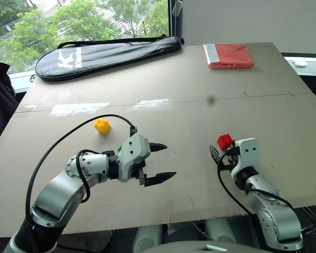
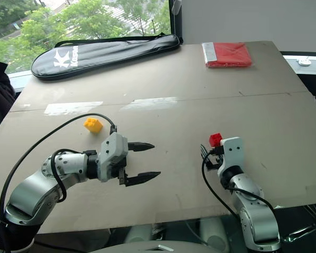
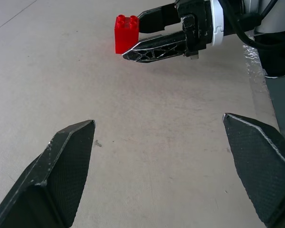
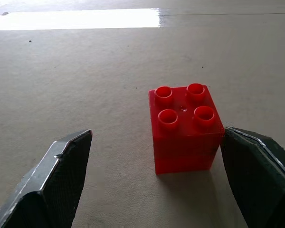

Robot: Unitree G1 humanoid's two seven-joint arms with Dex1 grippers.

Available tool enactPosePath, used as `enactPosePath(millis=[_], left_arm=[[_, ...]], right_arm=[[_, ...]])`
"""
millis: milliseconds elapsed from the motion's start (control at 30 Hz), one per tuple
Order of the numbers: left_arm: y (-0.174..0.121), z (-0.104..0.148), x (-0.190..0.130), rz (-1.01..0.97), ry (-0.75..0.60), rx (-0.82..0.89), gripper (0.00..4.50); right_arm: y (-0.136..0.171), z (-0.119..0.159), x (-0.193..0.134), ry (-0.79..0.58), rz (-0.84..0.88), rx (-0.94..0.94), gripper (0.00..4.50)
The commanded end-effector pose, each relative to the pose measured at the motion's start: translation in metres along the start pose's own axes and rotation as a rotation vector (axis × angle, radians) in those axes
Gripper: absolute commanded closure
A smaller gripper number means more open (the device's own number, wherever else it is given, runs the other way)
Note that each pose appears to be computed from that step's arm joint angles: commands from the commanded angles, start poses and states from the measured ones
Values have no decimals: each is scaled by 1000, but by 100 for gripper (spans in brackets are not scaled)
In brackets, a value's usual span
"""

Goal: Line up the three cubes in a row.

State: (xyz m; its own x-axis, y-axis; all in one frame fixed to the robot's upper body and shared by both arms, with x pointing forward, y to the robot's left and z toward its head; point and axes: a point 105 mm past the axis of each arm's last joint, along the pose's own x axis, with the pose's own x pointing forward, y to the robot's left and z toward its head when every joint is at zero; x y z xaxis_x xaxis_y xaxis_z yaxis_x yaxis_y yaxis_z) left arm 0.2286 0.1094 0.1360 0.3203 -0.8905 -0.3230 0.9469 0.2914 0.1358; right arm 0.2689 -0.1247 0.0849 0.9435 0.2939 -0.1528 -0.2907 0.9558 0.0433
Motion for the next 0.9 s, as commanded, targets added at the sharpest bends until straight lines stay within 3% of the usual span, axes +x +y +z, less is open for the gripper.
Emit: enactPosePath(millis=[33, 500, 767, 900], left_arm=[[-3, 9, -2, 0, -20, 46, 7], [-3, 3, -3, 1, -17, 41, 7], [2, -6, -19, 168, -51, -1, 7], [8, -5, -32, 341, -158, -60, 7]], right_arm=[[7, 13, -5, -41, 42, 7, 12], [7, 11, -9, -24, 46, 21, 12], [-21, 30, -23, -157, -43, -40, 12], [-6, 44, -35, -218, 184, -92, 12]])
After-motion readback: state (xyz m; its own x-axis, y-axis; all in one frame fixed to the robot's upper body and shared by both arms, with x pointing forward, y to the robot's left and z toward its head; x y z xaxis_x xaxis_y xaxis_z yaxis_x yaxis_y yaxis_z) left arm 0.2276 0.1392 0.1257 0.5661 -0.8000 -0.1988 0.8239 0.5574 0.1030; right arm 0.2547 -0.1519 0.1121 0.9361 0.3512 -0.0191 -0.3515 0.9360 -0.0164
